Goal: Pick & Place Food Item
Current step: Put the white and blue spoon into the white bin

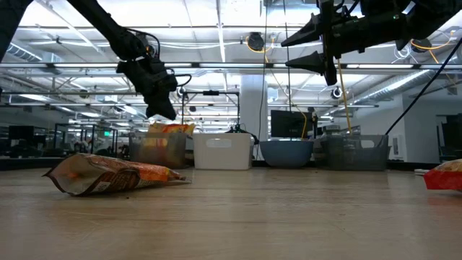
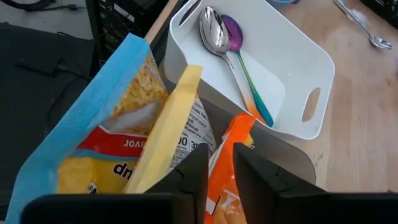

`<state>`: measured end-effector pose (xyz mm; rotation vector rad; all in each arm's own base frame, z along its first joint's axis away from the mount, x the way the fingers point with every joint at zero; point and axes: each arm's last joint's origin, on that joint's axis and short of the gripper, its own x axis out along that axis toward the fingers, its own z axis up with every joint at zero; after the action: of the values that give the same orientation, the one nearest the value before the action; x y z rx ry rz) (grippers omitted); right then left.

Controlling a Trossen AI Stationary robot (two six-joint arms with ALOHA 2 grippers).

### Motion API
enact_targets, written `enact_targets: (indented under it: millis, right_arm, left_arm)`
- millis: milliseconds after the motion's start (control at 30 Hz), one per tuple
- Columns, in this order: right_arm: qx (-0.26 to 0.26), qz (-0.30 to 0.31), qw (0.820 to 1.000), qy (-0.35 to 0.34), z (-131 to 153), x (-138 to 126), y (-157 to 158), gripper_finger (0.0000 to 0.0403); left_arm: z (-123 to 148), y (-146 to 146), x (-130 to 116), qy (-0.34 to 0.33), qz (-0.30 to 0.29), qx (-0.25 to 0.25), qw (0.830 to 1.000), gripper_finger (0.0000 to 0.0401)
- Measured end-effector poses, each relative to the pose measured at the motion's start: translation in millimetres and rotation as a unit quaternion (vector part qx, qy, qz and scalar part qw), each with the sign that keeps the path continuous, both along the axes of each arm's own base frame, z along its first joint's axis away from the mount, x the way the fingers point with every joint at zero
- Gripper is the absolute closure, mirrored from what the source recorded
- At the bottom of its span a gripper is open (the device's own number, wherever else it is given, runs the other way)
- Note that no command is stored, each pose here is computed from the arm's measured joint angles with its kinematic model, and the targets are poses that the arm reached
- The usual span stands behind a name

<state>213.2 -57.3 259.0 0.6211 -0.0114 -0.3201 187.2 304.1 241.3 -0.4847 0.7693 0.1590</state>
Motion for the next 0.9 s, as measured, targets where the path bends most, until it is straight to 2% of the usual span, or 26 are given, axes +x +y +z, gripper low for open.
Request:
enact_targets:
  millis: [233,433,600,900]
  right_arm:
    - [0.000,0.000,1.000,0.000,0.0,0.0,0.0,0.0191]
    - [-0.005,0.000,1.000,0.001,0.0,0.0,0.0,0.0191]
    - [-0.014,0.000,1.000,0.003,0.3,0.0,-0.1,0.0191]
    - [-0.015,0.000,1.000,0.000,1.1,0.0,-0.1,0.0190]
  left_arm:
    - [0.2,1.1,-0.3,0.001,0.013,-0.006,1.000,0.0287]
    - [9.9,6.2,0.0,0.025,0.067,-0.008,0.997,0.0268]
    - [32.9,13.4,3.4,0.009,0.097,0.003,0.995,0.0267]
    - [82.1,20.7,17.7,-0.057,0.128,0.041,0.989,0.0267]
